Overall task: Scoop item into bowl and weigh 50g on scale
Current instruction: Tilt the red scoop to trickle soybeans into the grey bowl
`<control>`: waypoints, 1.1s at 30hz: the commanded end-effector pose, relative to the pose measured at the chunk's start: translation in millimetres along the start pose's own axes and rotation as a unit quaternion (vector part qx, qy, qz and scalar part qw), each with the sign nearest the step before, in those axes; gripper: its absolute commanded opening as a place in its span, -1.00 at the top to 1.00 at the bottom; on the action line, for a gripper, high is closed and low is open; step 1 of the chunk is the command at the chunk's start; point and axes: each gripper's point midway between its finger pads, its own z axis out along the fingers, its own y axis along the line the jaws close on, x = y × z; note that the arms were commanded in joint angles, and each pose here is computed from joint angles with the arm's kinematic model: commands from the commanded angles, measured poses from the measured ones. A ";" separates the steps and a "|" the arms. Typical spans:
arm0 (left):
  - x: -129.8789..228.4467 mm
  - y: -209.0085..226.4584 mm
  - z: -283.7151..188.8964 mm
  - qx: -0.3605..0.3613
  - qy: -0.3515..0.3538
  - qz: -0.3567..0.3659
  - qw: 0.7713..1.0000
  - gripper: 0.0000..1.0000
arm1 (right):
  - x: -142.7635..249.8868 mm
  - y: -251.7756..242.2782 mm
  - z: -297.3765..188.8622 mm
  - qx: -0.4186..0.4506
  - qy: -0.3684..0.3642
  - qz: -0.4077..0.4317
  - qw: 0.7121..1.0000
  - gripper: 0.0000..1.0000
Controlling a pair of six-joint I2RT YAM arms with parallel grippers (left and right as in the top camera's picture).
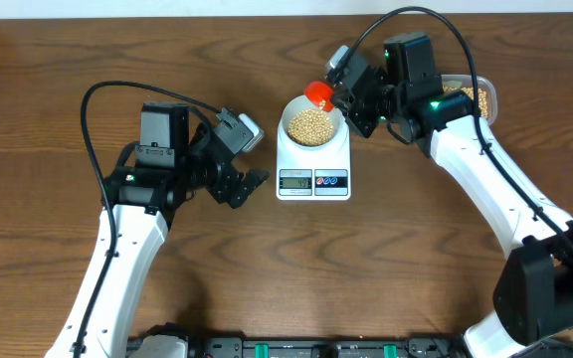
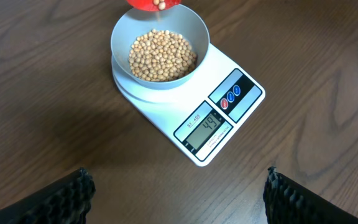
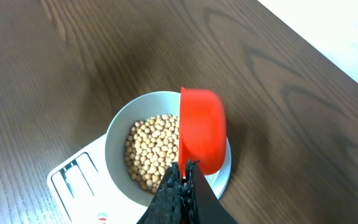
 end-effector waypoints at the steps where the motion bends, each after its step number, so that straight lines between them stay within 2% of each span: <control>1: 1.2 -3.4 0.7 0.007 -0.001 -0.008 1.000 -0.79 | -1.0 2.5 -1.9 0.000 -0.001 -0.011 1.000 0.98; 22: 1.1 -3.3 0.7 0.007 -0.001 -0.007 1.000 -0.79 | -0.1 3.0 -1.9 -0.001 0.001 -0.009 1.000 0.98; 28: 1.1 -3.3 0.7 0.007 -0.001 -0.007 1.000 -0.79 | -0.5 5.6 -2.1 -0.009 -0.001 0.046 0.999 0.98; 33: 1.2 -3.4 0.7 0.007 -0.001 -0.008 1.000 -0.79 | -2.1 12.6 -2.4 -0.029 -0.006 0.051 0.998 0.98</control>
